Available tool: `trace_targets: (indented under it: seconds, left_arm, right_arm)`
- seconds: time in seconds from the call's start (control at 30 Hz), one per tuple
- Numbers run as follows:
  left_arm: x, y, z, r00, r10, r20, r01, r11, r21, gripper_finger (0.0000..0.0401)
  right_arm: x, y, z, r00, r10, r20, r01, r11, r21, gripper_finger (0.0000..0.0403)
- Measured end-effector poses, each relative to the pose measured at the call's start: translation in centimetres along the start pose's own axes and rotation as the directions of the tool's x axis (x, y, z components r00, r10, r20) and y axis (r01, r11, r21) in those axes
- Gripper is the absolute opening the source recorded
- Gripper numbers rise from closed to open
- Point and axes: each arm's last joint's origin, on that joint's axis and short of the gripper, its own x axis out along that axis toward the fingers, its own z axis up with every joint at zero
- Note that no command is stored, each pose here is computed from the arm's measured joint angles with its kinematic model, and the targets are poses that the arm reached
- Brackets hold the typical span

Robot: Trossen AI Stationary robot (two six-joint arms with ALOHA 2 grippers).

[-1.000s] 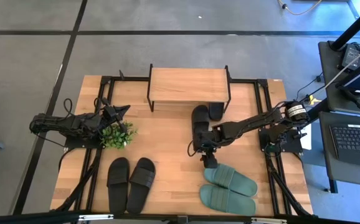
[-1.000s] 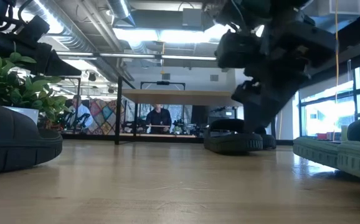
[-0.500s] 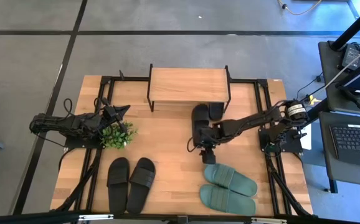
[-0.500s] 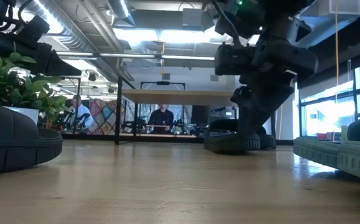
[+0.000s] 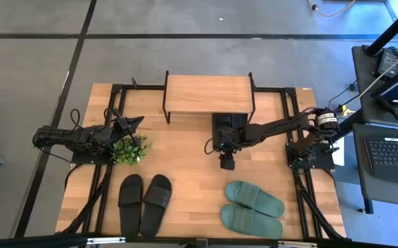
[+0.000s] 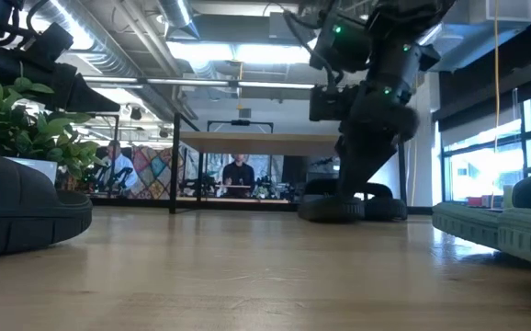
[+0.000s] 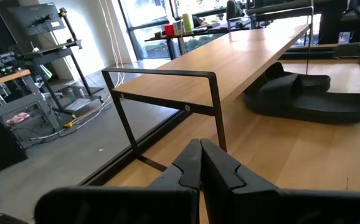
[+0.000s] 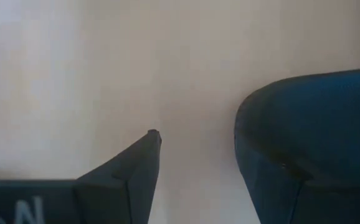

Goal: Pick and place slides into the shelf
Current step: Put the black slide under the shelf

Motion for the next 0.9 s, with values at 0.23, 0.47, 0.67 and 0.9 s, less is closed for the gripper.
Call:
trace_targets:
  seconds: [0.23,0.47,0.67,0.9]
  left_arm:
    - [0.0,0.0,0.0,1.0,0.0,0.0,0.0,1.0,0.0,0.0]
    - [0.0,0.0,0.0,1.0,0.001,0.0,-0.001,1.0,0.001,0.0]
    - [0.0,0.0,0.0,1.0,0.008,-0.001,-0.008,1.0,0.001,0.0]
    - [0.0,0.0,0.0,1.0,0.015,-0.001,-0.015,1.0,0.001,0.0]
  right_arm:
    - [1.7,-2.1,-0.4,0.995,-0.077,-0.056,0.077,0.997,0.002,0.0211]
    - [3.5,-3.0,-0.8,0.99,-0.086,-0.113,0.088,0.996,0.018,0.0211]
    - [3.6,-3.0,-0.7,0.988,-0.12,-0.094,0.122,0.992,0.017,0.0211]
    - [3.6,-3.3,-0.4,0.981,-0.182,-0.063,0.183,0.983,0.016,0.0212]
